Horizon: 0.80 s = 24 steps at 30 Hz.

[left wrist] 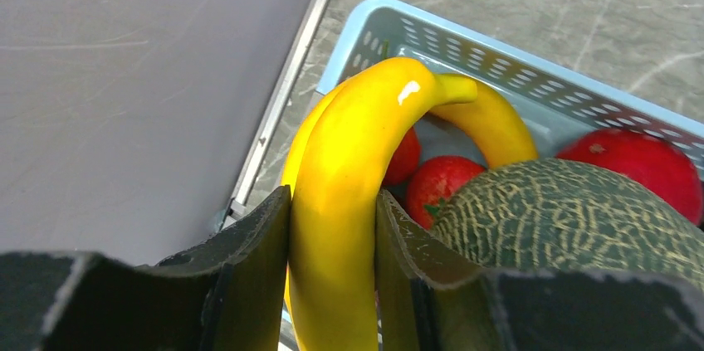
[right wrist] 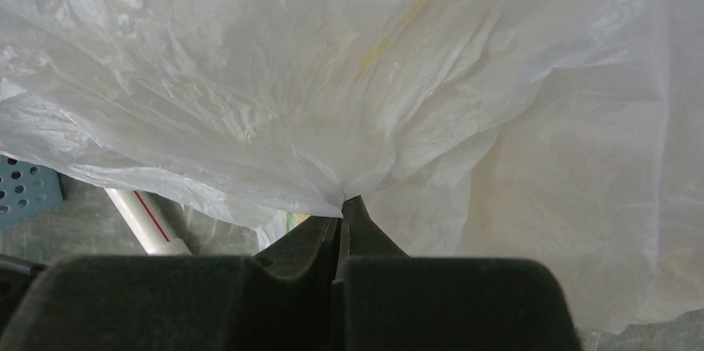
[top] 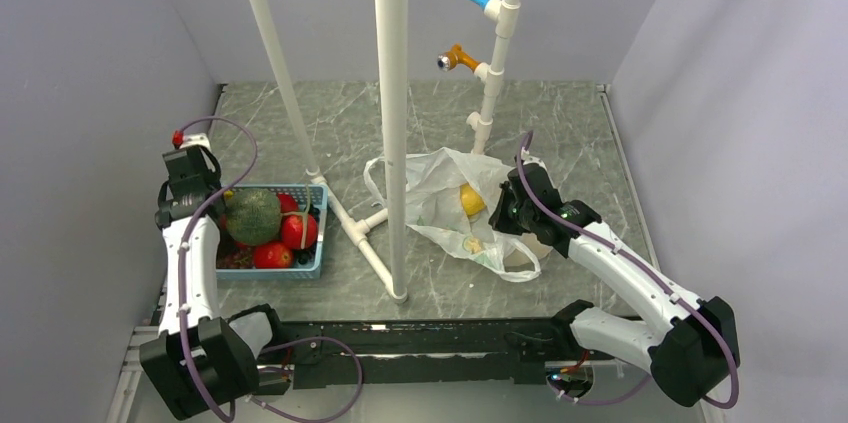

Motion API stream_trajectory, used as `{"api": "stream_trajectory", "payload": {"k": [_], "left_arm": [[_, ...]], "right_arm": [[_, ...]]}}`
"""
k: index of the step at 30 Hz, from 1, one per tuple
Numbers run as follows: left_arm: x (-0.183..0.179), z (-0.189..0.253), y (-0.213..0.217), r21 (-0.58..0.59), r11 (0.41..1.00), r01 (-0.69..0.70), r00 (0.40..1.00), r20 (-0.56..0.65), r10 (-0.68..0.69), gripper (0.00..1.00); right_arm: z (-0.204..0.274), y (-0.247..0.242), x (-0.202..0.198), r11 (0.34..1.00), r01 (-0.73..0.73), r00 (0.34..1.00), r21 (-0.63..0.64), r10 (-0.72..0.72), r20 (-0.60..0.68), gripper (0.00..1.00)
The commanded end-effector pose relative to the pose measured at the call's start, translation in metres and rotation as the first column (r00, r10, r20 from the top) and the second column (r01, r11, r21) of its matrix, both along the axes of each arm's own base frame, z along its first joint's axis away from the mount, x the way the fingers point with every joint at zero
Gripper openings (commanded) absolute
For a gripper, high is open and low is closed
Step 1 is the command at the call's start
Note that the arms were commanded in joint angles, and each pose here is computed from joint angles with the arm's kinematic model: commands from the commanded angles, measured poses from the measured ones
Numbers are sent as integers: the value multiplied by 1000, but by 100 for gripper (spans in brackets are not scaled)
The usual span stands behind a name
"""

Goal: Take the fake fruits out of the plastic bag
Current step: Place the fake fruit in the bin.

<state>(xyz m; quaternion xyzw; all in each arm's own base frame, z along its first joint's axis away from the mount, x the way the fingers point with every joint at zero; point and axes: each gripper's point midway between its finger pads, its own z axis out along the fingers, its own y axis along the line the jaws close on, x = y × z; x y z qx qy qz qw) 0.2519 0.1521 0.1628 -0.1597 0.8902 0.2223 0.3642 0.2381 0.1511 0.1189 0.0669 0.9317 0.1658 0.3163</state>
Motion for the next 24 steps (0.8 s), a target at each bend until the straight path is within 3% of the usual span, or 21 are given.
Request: {"api": "stream_trajectory", "payload": {"k": [1,5,14,19,24], "left_arm": [[2,8,-17,-96,995,37,999,-28,-40,0],[3,3,-24,-140,988,58,997,-47,-66,3],[1,16,-20,-112,993,33,999,-15,-35,78],[-3,44,-21,-88,996,28,998,57,-23,86],[-13,80,-28,-90,996,10,986,166,5,85]], "right_arm": [[26,10,15,999,-6,997,50,2,76,0],[25,9,14,998,-5,997,55,1,79,0],[30,5,13,999,-3,995,48,-1,99,0],[33,3,13,999,-7,994,35,3,113,0],[39,1,12,999,-27,990,20,24,138,0]]}}
